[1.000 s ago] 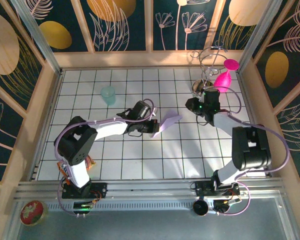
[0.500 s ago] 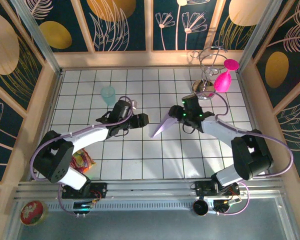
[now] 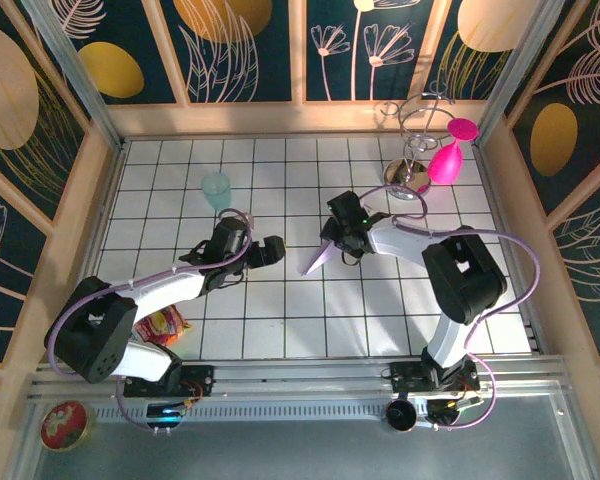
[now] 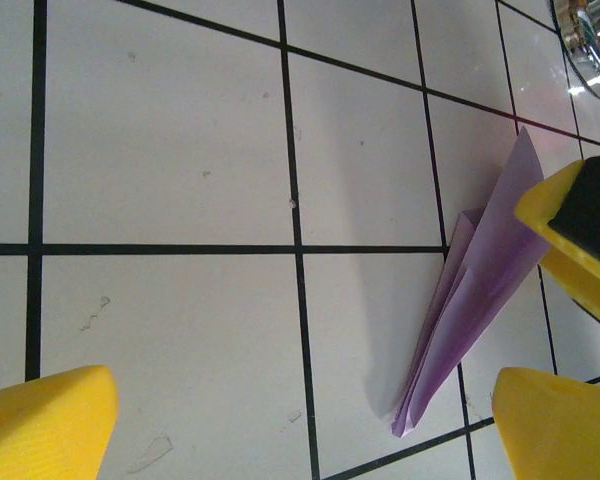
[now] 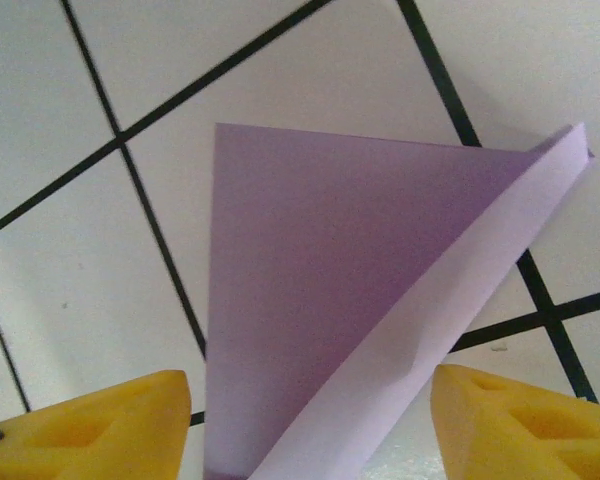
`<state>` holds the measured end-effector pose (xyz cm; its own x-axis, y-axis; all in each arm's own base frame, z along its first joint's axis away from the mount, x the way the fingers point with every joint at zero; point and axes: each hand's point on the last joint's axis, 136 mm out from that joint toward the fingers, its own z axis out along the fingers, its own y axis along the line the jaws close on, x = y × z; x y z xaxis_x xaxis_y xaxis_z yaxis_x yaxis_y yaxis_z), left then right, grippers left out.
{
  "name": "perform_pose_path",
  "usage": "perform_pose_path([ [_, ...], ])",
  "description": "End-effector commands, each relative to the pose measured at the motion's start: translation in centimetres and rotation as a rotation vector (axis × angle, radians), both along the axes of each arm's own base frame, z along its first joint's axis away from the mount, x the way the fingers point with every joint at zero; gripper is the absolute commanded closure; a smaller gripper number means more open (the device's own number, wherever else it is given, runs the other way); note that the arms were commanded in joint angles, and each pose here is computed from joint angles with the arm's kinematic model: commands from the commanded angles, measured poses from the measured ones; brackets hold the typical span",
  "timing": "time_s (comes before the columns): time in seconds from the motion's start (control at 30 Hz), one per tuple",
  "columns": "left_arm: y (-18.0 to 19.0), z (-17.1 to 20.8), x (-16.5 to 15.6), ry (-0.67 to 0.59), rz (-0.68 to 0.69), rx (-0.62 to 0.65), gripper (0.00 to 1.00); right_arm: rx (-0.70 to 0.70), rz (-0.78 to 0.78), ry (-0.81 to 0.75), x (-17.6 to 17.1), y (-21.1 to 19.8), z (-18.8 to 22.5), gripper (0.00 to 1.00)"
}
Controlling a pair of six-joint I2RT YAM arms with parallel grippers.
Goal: Fold a paper plane with a square sheet of paper (pick it up from the middle)
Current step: Turn over the paper plane at the center of the table.
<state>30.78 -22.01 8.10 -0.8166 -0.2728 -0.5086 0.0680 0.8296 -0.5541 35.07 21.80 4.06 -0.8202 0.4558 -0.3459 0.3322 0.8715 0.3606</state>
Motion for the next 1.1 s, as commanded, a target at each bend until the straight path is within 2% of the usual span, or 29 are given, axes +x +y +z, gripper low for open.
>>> perform_pose_path([
  [0.0, 0.2, 0.6, 0.5, -0.04, 0.003, 0.004, 0.04, -0.06, -0.046, 0.045, -0.5, -0.7, -0.8, 0.38],
  [0.17, 0.2, 0.3, 0.6, -0.031, -0.002, 0.016, 0.03, -0.076, -0.065, 0.055, -1.2, -0.9, -0.4, 0.41],
  [0.33, 0.1, 0.5, 0.8, -0.037, -0.001, 0.023, 0.02, -0.06, -0.09, 0.051, -1.9, -1.2, -0.1, 0.49],
  [0.63, 0.3, 0.8, 1.1, -0.041, 0.006, 0.04, 0.02, -0.052, -0.12, 0.049, -2.1, -1.6, -0.5, 0.7],
  [0.7, 0.4, 0.9, 1.2, -0.041, 0.015, 0.04, 0.02, -0.054, -0.126, 0.043, -2.0, -1.7, -0.4, 0.78],
  [0.83, 0.7, 1.2, 1.4, -0.044, 0.041, 0.03, 0.02, -0.057, -0.128, 0.015, -1.7, -1.9, 0.4, 0.85],
  [0.97, 1.7, 1.4, 1.6, -0.046, 0.088, 0.002, 0.01, -0.029, -0.063, -0.045, -0.9, -1.2, 2.2, 0.96],
  [1.07, 2.8, 1.7, 1.9, -0.048, 0.132, -0.036, 0.01, 0.04, 0.049, -0.128, 0.0, 0.7, 4.5, 0.98],
])
